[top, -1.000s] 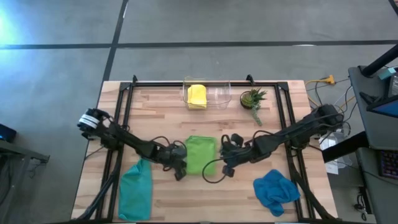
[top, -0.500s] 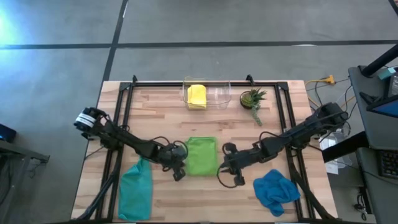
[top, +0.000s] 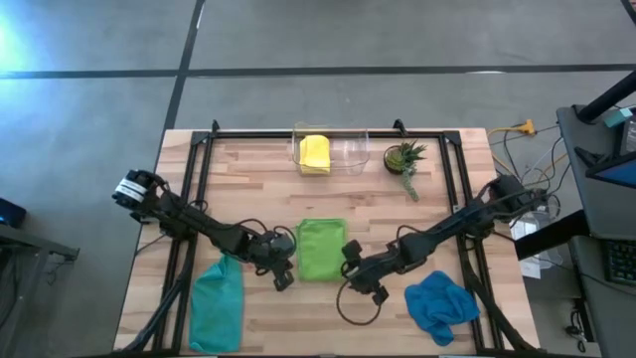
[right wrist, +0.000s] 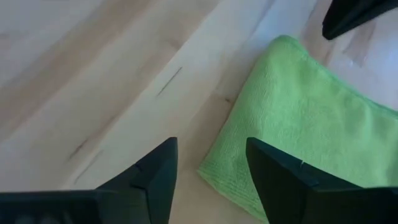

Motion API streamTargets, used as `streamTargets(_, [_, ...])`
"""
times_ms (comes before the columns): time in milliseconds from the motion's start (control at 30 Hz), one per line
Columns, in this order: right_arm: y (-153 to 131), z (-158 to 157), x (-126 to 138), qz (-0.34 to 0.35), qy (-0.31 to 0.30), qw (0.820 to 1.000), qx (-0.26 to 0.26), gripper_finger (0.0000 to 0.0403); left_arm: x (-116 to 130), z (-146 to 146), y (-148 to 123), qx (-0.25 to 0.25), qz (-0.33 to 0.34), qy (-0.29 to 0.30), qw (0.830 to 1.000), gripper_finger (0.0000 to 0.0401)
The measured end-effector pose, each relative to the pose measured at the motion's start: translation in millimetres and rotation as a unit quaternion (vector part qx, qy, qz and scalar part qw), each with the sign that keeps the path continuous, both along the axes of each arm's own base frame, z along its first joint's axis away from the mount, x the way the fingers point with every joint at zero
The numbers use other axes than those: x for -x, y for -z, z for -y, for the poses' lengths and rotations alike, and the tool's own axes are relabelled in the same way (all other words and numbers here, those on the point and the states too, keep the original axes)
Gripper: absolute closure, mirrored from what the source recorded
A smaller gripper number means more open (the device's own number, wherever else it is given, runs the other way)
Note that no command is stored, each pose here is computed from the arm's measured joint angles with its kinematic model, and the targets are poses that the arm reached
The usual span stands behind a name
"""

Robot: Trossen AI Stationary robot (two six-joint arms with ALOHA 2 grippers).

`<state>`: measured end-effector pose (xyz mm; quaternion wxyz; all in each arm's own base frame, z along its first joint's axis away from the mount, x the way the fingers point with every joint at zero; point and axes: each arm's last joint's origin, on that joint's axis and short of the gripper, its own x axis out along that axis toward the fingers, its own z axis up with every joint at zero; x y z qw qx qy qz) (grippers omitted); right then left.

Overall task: Fold microfiber towels
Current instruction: Fold the green microfiber towel

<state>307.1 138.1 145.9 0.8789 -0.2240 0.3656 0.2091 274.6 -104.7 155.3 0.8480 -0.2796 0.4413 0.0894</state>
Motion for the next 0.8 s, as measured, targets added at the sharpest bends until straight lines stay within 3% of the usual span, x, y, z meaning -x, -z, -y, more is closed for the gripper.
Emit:
streamTargets(400, [29, -2, -7, -0.081, 0.029, 0.996, 0.015, 0.0253, 4, 8, 0, 0.013, -0.005, -0.003, 1.000, 0.0401])
streamTargets(800, [30, 10, -11, -0.101, 0.099, 0.989, -0.035, 0.0262, 4, 9, 0, 0.018, -0.005, -0.014, 1.000, 0.0401])
